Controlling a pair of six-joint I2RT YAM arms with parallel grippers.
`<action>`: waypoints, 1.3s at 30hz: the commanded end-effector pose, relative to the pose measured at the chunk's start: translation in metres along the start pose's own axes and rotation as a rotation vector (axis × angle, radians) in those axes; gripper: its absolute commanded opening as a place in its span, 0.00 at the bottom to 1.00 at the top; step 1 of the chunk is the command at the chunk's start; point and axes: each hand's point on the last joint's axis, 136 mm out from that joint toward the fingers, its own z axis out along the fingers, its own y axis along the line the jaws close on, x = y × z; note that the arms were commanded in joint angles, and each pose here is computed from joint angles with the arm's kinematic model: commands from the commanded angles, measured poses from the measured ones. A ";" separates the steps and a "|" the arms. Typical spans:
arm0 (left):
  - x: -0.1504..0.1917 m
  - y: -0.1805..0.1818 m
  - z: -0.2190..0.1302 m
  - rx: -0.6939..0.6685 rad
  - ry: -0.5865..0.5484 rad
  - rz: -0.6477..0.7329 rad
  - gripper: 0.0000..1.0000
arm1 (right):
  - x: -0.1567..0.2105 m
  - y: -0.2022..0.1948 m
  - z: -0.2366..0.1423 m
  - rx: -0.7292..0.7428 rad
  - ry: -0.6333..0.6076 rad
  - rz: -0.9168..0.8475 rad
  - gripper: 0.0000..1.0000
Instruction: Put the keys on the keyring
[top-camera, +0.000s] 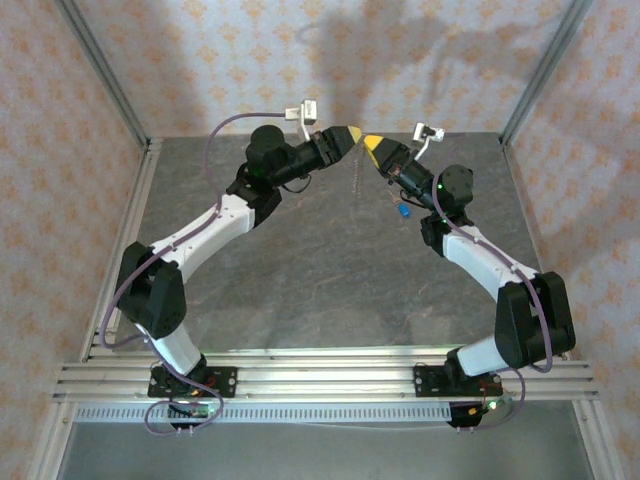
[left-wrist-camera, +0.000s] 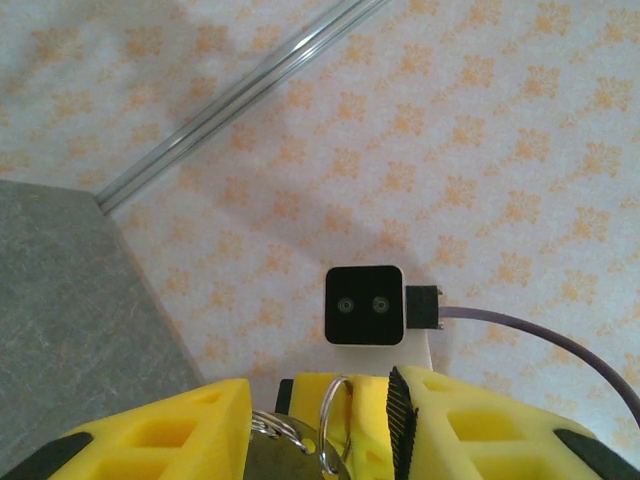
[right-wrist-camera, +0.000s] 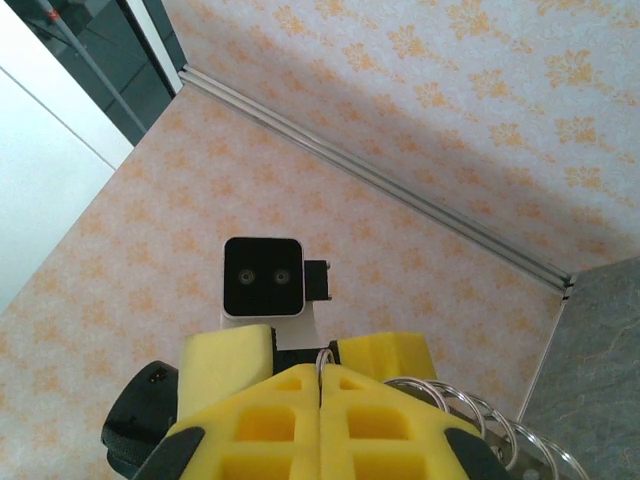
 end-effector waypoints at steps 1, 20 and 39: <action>-0.002 -0.025 0.004 0.073 0.009 0.037 0.40 | -0.003 0.034 0.000 -0.091 0.000 -0.071 0.00; 0.003 -0.033 -0.002 0.071 0.019 0.059 0.00 | -0.001 0.022 -0.002 -0.048 -0.003 -0.059 0.00; 0.004 -0.028 -0.020 0.003 0.141 0.201 0.00 | -0.009 0.014 -0.024 0.130 0.010 -0.018 0.66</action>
